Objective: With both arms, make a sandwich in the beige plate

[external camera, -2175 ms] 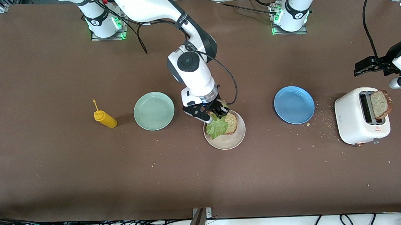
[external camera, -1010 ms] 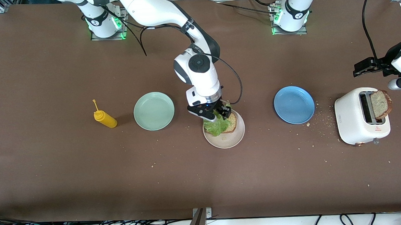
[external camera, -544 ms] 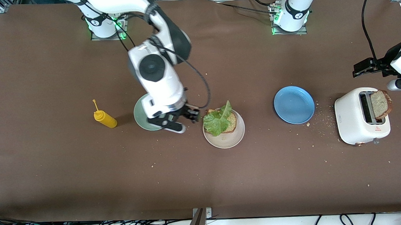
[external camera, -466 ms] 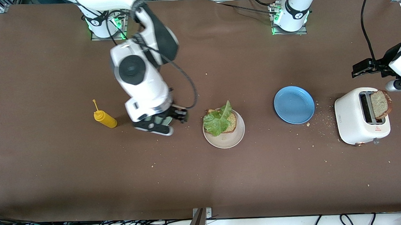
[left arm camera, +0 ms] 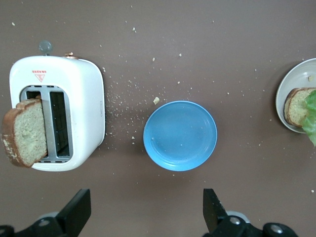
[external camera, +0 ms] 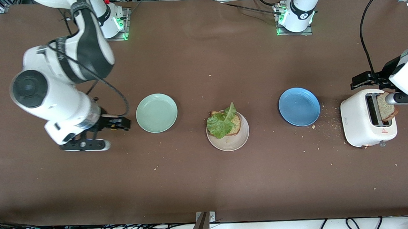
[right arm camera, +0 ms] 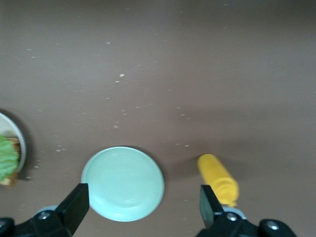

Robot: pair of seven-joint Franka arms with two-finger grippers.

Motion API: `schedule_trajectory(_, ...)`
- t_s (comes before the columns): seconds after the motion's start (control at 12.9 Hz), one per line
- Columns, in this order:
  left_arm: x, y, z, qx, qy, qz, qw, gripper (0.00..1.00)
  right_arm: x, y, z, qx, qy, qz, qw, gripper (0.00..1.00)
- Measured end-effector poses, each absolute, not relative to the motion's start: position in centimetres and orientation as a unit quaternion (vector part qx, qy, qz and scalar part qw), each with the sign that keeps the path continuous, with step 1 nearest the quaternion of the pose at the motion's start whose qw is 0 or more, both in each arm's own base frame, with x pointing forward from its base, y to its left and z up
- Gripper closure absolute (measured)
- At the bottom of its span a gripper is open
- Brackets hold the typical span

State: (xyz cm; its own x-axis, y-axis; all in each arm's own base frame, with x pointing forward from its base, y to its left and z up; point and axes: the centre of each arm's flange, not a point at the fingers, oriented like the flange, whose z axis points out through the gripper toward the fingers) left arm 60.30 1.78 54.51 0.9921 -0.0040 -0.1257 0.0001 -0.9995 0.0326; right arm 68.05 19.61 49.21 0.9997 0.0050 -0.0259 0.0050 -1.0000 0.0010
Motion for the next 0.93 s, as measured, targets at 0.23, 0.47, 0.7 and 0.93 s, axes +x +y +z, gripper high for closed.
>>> schedule_trajectory(0.23, 60.3, 3.6, 54.3, 0.998, -0.014, -0.064, 0.018, 0.00, 69.0, 13.0, 49.8, 0.998, 0.050, -0.013, 0.025, 0.00)
schedule_trajectory(0.47, 60.5, 9.3, 52.2, 0.996, -0.032, -0.075, 0.026, 0.00, 69.5, 8.5, 50.6, 0.996, 0.079, -0.009, 0.033, 0.00)
schedule_trajectory(0.7, 61.5, 14.3, 48.1, 0.996, -0.032, -0.080, 0.031, 0.00, 69.5, 7.0, 51.0, 0.996, 0.082, -0.006, 0.028, 0.00)
schedule_trajectory(0.93, 62.2, 17.5, 44.1, 0.995, -0.023, -0.087, 0.033, 0.00, 69.4, 6.6, 51.3, 0.997, 0.078, -0.005, 0.019, 0.00)
